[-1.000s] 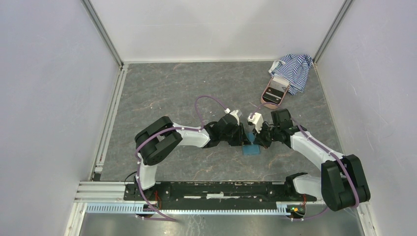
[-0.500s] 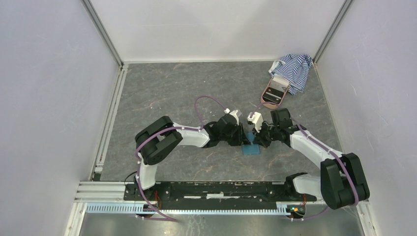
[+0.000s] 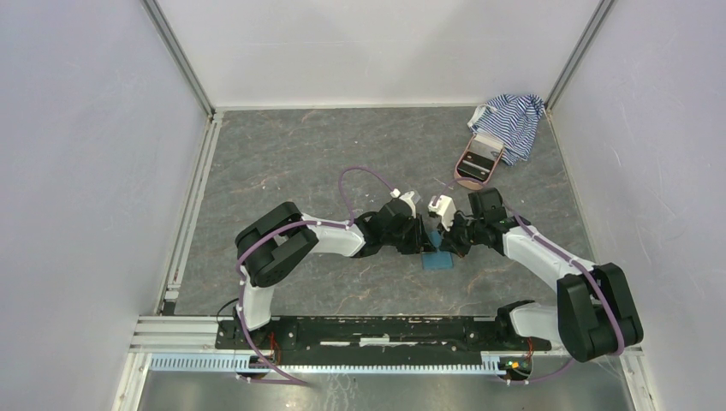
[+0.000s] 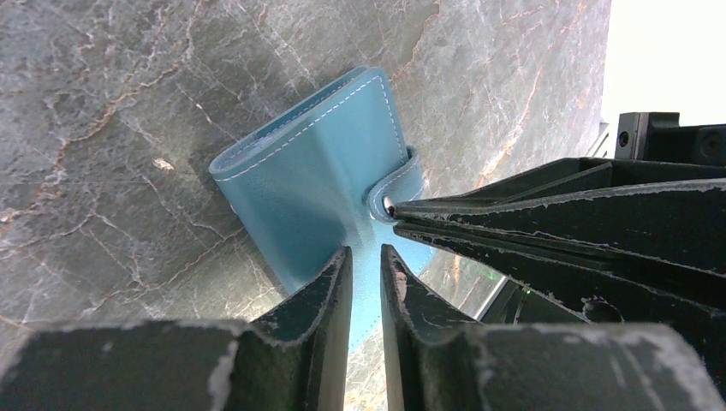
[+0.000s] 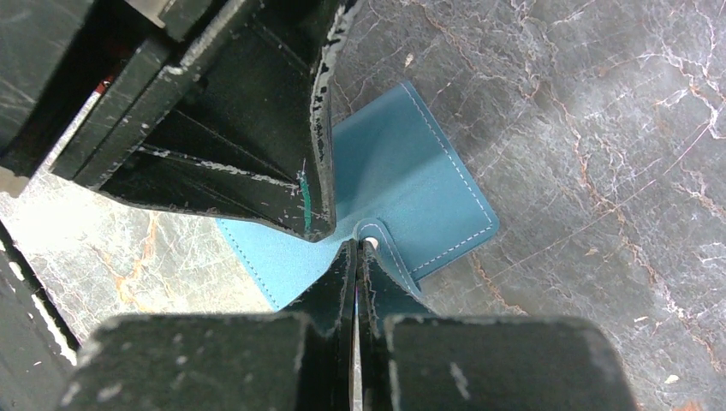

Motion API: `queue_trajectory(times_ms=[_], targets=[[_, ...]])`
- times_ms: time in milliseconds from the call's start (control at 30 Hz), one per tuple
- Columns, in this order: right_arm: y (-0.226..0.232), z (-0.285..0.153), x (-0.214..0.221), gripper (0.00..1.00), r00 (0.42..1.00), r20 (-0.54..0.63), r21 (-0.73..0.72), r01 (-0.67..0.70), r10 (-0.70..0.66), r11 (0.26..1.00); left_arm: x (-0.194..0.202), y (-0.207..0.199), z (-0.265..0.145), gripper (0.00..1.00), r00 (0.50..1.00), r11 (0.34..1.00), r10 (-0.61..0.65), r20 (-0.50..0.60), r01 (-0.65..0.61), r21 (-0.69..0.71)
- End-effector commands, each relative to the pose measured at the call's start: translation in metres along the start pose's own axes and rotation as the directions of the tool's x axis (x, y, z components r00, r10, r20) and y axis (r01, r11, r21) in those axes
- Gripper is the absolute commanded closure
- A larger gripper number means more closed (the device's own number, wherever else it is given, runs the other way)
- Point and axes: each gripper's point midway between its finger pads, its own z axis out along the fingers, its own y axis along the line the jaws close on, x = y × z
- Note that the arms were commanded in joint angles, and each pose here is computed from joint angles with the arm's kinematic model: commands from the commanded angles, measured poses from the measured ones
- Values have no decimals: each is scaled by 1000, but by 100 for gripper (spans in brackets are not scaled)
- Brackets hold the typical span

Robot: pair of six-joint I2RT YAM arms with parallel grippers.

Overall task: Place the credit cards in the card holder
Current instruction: Close the card holder at the center of the board.

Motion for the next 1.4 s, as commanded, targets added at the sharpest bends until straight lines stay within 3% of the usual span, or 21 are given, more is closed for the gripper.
queue_trajectory(times_ms=[0,667,1367], targets=[[-4,3,-4,100,1000,-10,12,27,-27,1000,21,29,7,74,998,996,-50,-50,46,-77],[5,14,15,100,993,-109,-24,42,-44,999,20,31,6,74,997,996,-55,-49,51,-76],[16,11,35,100,954,-216,-40,205,-209,978,16,27,3,74,997,996,-60,-40,57,-61]])
